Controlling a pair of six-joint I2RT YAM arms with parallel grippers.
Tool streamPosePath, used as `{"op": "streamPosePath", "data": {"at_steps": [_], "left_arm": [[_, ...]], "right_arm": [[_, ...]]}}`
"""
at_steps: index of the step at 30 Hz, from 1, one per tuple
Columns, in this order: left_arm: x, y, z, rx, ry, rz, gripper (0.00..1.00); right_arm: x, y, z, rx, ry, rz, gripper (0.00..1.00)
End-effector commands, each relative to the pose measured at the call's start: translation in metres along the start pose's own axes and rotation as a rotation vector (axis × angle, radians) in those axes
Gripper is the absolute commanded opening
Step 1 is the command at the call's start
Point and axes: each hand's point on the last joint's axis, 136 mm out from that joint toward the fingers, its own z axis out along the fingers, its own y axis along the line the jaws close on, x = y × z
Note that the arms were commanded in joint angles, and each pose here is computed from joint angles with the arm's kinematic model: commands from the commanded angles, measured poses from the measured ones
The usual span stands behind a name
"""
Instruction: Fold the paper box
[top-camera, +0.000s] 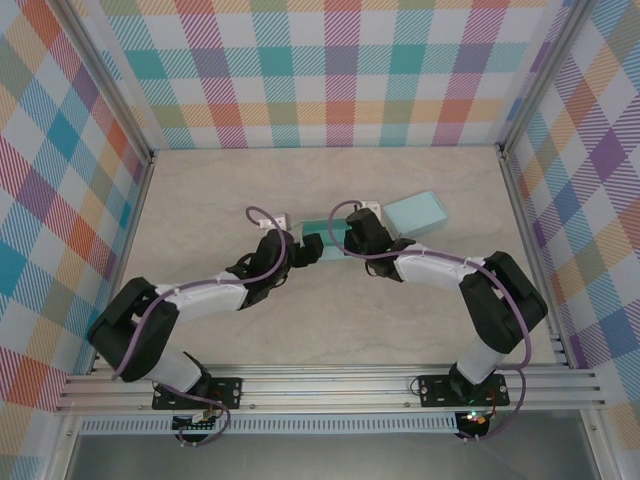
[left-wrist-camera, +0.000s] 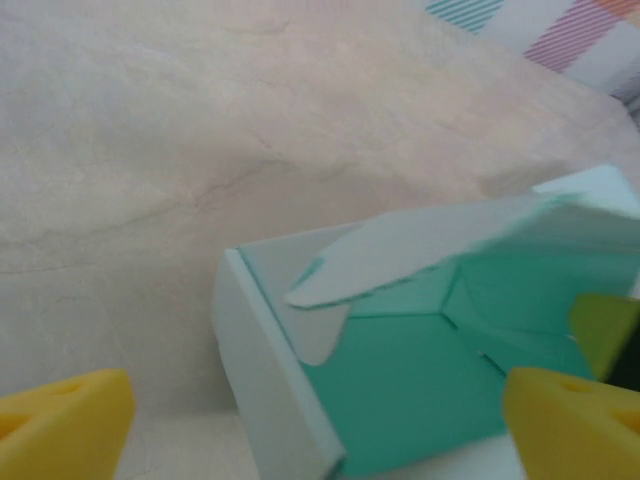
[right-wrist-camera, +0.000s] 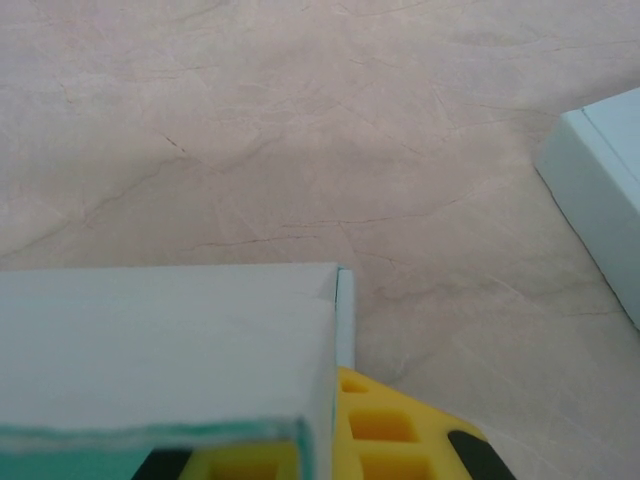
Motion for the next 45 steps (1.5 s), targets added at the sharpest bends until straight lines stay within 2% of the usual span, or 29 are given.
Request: {"op": "streamPosePath", "data": {"at_steps": [1, 5, 12, 17, 23, 30, 32, 37, 41, 45], "left_arm": [[0.009, 0.000, -0.021, 0.025, 0.037, 0.047, 1.00], [0.005, 0.009, -0.050, 0.031, 0.012, 0.017, 1.00], [-0.033, 0.020, -0.106, 0.001, -0.117, 0.013, 1.00], [-0.046, 0.022, -0.122, -0.006, -0.151, 0.009, 1.00], [-0.052, 0.022, -0.120, -0.048, -0.131, 0.011, 1.00], [-0.068, 0.016, -0.116, -0.094, -0.144, 0.021, 1.00], [-0.072, 0.012, -0.111, -0.103, -0.138, 0.048, 1.00], [-0.080, 0.008, -0.090, -0.187, -0.085, 0.127, 1.00], [-0.084, 0.015, -0.071, -0.278, -0.067, 0.157, 1.00], [-0.074, 0.015, -0.043, -0.278, -0.020, 0.143, 1.00]], "right_arm": [[0.051, -0.015, 0.003, 0.044, 0.151, -0.041, 0.00], [0.052, -0.013, 0.001, 0.036, 0.146, -0.060, 0.00], [0.055, -0.004, -0.006, 0.006, 0.140, -0.131, 0.16], [0.059, -0.002, -0.011, -0.004, 0.140, -0.143, 0.25], [0.059, 0.002, -0.026, -0.022, 0.138, -0.165, 0.40], [0.040, -0.005, -0.073, -0.066, 0.074, -0.122, 0.55], [0.028, -0.007, -0.090, -0.083, 0.036, -0.112, 0.65], [-0.011, -0.007, -0.122, -0.074, -0.023, -0.106, 1.00], [-0.034, -0.007, -0.122, -0.043, 0.011, -0.084, 1.00], [-0.045, -0.009, -0.101, 0.031, 0.090, -0.056, 1.00]]}}
